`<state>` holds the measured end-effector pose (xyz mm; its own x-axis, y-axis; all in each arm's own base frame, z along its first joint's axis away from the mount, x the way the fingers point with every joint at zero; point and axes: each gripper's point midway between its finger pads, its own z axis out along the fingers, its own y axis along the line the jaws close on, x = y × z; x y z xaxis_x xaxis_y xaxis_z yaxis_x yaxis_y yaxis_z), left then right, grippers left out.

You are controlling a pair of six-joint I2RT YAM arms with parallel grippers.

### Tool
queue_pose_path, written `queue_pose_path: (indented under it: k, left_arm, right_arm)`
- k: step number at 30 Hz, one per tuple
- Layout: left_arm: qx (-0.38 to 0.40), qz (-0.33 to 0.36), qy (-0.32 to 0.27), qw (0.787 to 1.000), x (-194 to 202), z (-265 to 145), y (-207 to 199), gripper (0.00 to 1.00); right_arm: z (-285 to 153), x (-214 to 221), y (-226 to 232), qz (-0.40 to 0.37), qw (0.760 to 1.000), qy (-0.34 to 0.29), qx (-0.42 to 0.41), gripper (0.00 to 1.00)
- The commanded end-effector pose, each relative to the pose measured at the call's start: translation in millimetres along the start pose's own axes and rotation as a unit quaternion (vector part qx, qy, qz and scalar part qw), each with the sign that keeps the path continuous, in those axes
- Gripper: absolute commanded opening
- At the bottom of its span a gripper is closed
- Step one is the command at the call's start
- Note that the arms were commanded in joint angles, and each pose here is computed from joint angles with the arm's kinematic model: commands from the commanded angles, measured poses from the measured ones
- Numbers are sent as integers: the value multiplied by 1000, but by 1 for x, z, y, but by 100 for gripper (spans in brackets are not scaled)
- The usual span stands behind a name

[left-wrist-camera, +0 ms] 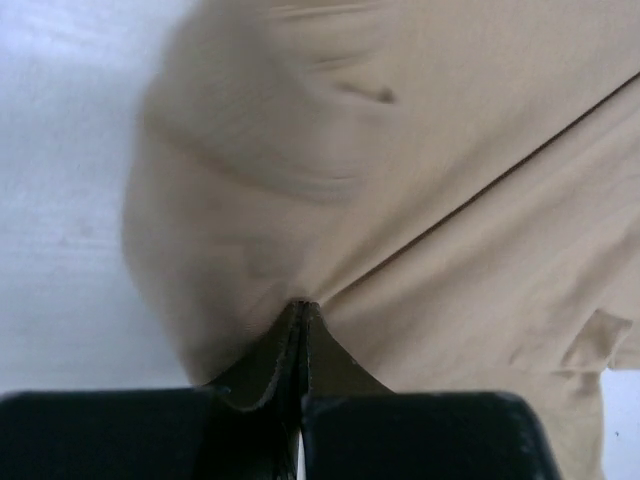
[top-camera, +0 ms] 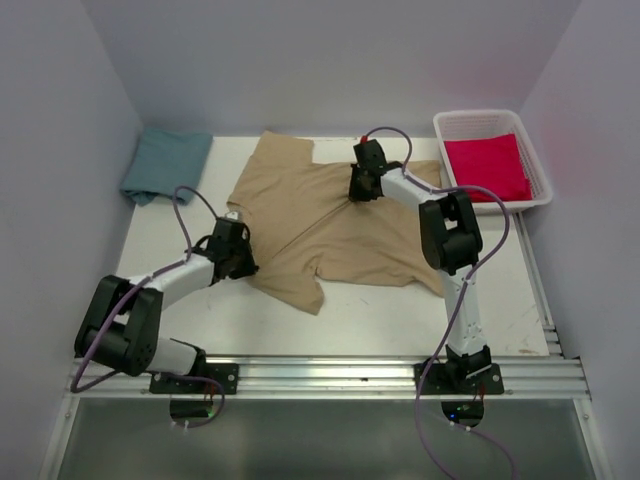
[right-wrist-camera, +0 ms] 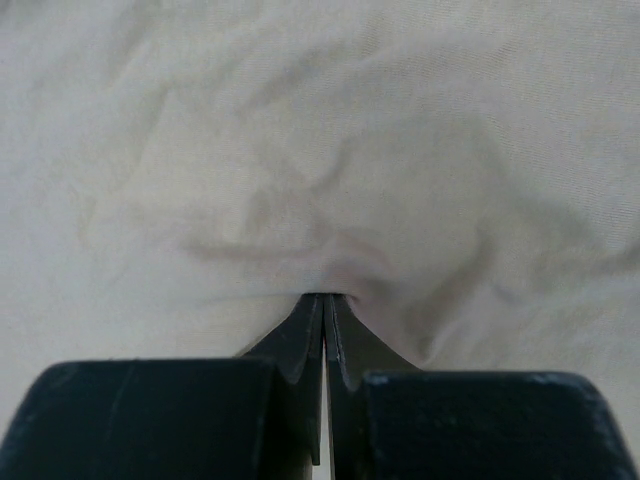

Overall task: Fold and stack the t-shirts
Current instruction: Flatten out the tshirt

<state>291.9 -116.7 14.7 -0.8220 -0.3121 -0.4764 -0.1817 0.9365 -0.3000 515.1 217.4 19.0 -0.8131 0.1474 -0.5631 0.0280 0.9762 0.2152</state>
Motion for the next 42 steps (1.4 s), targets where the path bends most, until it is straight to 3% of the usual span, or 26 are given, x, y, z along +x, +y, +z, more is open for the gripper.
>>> queue_pose_path:
  k: [1,10,13,16,18,24,27,35,42]
  left_arm:
    - [-67,-22,53,996,49,-19,42,0]
    - [-67,-83,-5,994,45,-68,48,0]
    - [2,-109,-102,989,5,-105,24,0]
    - [104,-85,-187,973,-33,-139,-11,0]
    - [163,-40,-195,966,-38,-148,-34,0]
    - [245,43,-126,960,-31,-111,-75,0]
    - [276,50,-146,949,-48,-95,-95,0]
    - [256,46,-121,958,-72,-35,-110,0]
    - [172,20,-81,982,-69,33,-87,0]
  right_arm:
    - [30,71,-69,-5,990,102,99,0]
    - [26,65,-69,-3,990,98,97,0]
    - [22,61,-63,-6,993,92,80,0]
    - [11,51,-49,-13,996,74,45,0]
    - [1,40,-40,-19,998,55,23,0]
    - [-68,-1,-3,-61,997,-39,-16,0]
    - [-105,-3,6,-75,995,-61,-15,0]
    - [-150,25,2,-81,995,-61,8,0]
    - [-174,55,-23,-65,996,-53,26,0]
